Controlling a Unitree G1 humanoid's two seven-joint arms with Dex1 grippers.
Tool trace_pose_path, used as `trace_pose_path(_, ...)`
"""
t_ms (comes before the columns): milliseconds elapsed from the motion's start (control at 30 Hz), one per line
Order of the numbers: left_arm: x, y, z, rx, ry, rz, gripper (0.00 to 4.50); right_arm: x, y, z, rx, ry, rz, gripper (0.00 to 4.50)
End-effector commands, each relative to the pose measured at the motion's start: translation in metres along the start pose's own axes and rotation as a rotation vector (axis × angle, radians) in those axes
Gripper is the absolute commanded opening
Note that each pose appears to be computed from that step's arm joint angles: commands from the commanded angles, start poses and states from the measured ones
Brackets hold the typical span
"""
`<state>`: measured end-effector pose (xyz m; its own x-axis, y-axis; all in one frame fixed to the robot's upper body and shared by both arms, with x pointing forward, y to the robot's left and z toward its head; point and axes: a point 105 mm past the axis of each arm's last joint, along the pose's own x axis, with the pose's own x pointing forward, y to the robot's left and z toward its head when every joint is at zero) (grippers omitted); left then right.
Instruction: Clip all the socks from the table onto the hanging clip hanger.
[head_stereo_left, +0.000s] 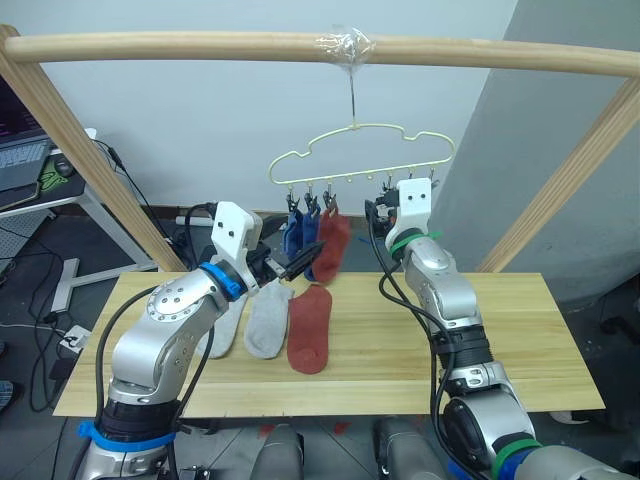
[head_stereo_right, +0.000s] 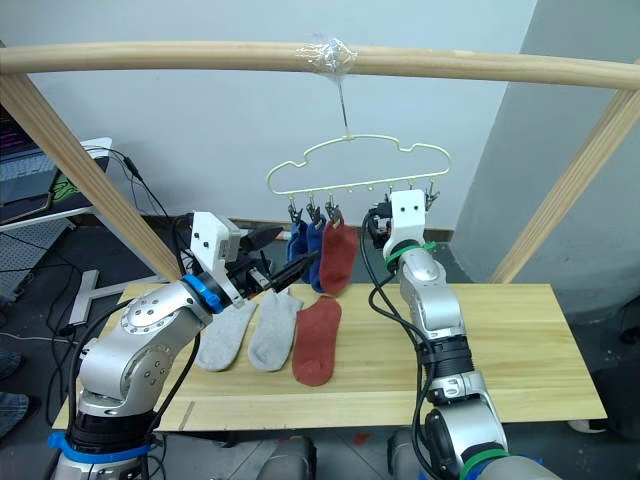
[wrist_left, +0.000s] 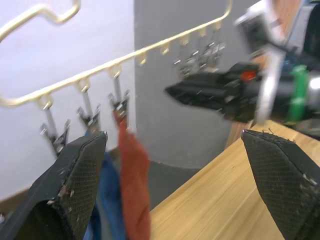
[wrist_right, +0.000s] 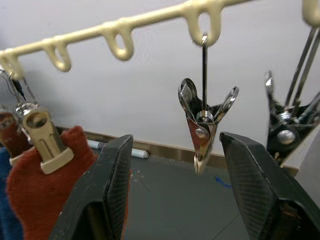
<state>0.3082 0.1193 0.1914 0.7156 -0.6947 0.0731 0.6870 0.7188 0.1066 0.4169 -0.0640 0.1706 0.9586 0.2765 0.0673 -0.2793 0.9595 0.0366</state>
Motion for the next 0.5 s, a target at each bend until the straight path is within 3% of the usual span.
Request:
trace_pose_path(33, -0.0001, -0.0011, 0.0174, 0.025, -0.053, -0.006, 4.5, 0.0034, 0.0122, 0.0258, 0.012, -0.099, 0.045, 2.88)
trace_pose_path(500, 0.0057, -0.0016, 0.026, 0.024, -0.076, -0.014, 4.5, 0.0108, 0.0155, 0.0316, 0.013, -0.118, 0.074, 2.88)
